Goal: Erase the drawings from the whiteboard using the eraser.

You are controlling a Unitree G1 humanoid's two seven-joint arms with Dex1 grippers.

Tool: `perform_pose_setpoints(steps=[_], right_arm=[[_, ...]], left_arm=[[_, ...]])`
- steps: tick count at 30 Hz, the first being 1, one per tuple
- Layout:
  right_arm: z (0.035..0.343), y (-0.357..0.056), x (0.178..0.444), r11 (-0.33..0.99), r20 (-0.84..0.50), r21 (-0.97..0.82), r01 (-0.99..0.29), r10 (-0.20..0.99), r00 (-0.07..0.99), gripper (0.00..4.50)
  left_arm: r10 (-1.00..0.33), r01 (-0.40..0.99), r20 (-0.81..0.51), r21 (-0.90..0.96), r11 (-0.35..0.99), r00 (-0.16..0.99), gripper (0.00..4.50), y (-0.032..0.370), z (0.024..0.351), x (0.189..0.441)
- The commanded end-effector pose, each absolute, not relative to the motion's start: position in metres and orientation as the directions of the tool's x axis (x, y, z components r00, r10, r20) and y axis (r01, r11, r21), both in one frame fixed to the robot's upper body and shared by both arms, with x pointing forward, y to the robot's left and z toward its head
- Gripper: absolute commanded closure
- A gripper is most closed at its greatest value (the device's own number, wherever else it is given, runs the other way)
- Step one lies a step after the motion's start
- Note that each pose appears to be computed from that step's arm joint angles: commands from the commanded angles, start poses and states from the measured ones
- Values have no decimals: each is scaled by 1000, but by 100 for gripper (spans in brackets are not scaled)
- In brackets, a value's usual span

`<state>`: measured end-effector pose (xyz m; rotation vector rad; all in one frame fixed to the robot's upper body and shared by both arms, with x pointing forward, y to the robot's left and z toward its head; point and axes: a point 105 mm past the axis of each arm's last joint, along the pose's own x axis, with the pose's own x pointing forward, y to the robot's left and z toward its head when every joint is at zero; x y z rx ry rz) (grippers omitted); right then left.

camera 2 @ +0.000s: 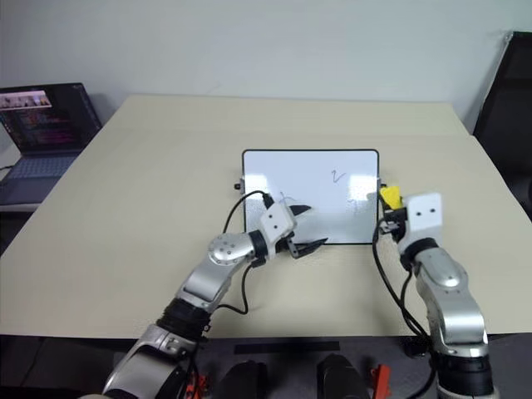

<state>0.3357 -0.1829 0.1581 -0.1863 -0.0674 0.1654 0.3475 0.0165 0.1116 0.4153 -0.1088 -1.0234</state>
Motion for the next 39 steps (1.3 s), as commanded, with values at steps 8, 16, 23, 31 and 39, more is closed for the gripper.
perform_pose_setpoints(steps=[8, 16, 23, 31, 39], right_arm=[[164, -139, 364, 944, 28, -203, -260, 271, 962, 341], [138, -139, 361, 915, -121, -269, -301, 278, 953, 341], [115, -167, 336, 907, -233, -314, -282, 214, 949, 341], [91, -176, 299, 924, -328, -255, -286, 195, 924, 341], [118, -171, 319, 952, -198, -180, -249, 213, 957, 341]], left_arm=[[-847, 776, -48, 430, 461, 529, 0, 18, 128, 354], [-835, 762, -37, 431, 483, 549, 0, 21, 128, 356], [-829, 756, -25, 428, 496, 558, 0, 22, 130, 355], [-824, 756, -29, 420, 503, 565, 0, 25, 129, 359], [-829, 746, 15, 425, 512, 560, 0, 19, 138, 359]])
